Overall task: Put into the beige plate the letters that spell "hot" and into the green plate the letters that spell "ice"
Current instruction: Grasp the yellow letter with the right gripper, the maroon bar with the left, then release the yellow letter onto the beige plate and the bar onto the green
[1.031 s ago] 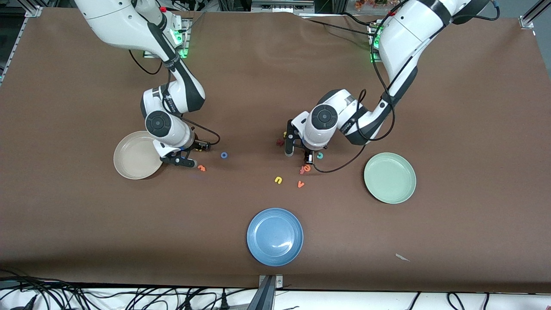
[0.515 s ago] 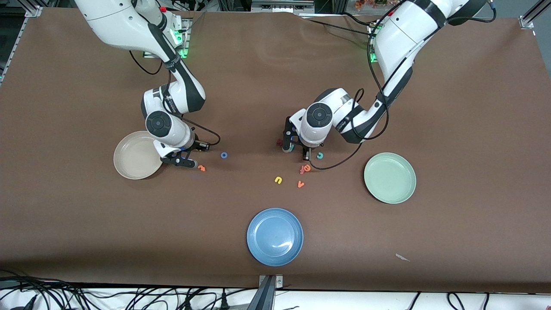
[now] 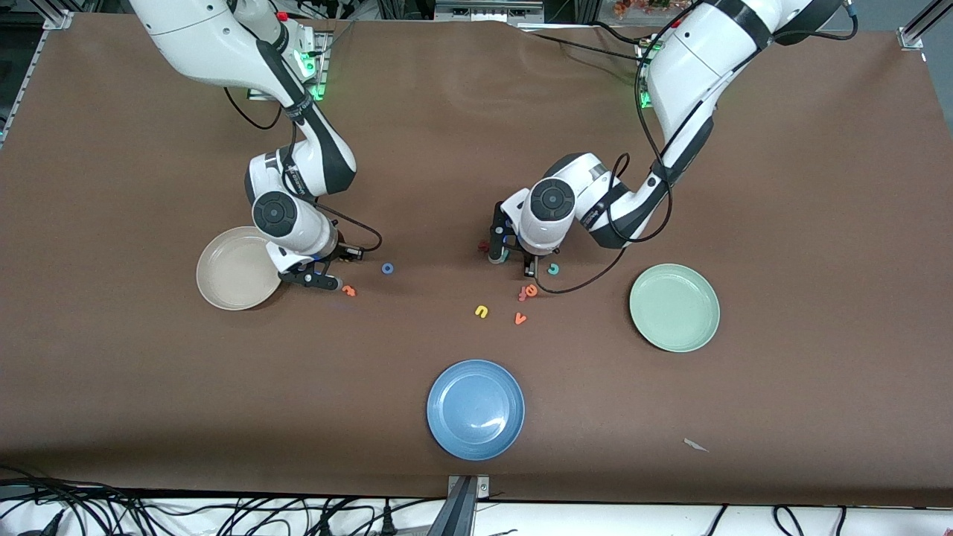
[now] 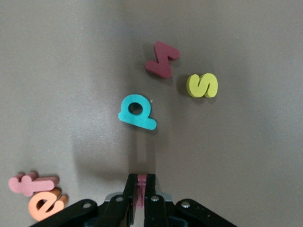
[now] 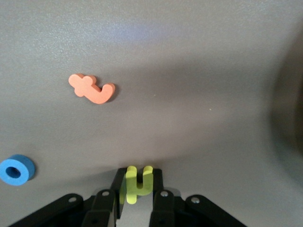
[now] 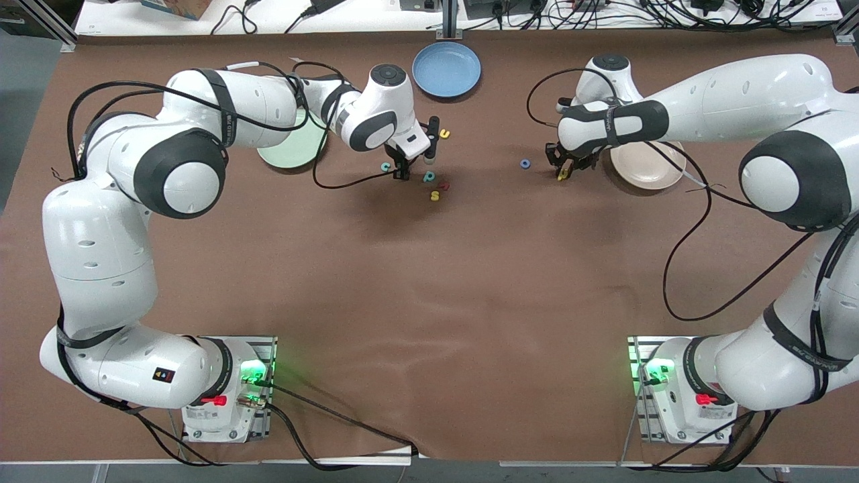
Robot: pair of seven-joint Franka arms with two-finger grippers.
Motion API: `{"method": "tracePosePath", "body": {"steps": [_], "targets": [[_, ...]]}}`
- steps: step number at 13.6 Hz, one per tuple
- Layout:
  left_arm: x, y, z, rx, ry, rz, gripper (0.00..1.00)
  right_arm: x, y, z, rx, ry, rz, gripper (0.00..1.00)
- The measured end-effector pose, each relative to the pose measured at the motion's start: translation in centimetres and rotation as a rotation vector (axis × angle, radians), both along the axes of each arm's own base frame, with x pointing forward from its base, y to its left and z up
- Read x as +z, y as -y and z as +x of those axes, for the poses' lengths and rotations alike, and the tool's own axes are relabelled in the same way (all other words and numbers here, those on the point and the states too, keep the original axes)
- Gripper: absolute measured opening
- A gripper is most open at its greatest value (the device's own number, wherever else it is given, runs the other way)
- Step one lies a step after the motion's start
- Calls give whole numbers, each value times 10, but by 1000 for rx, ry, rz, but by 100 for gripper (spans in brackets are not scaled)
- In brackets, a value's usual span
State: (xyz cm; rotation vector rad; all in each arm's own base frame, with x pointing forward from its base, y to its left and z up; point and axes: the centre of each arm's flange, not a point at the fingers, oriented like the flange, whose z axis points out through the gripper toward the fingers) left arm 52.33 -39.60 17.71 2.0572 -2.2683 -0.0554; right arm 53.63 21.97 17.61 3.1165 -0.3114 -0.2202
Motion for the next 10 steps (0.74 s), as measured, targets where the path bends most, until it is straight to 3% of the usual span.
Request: {"method": "tracePosePath", "body": {"steps": [5, 10], "targets": [[54, -27, 32, 51, 52, 19, 10, 14, -1, 8, -2, 16, 6, 26], [93, -111, 74, 112, 57, 91, 10, 80, 42, 33, -24, -1, -26, 26]]}}
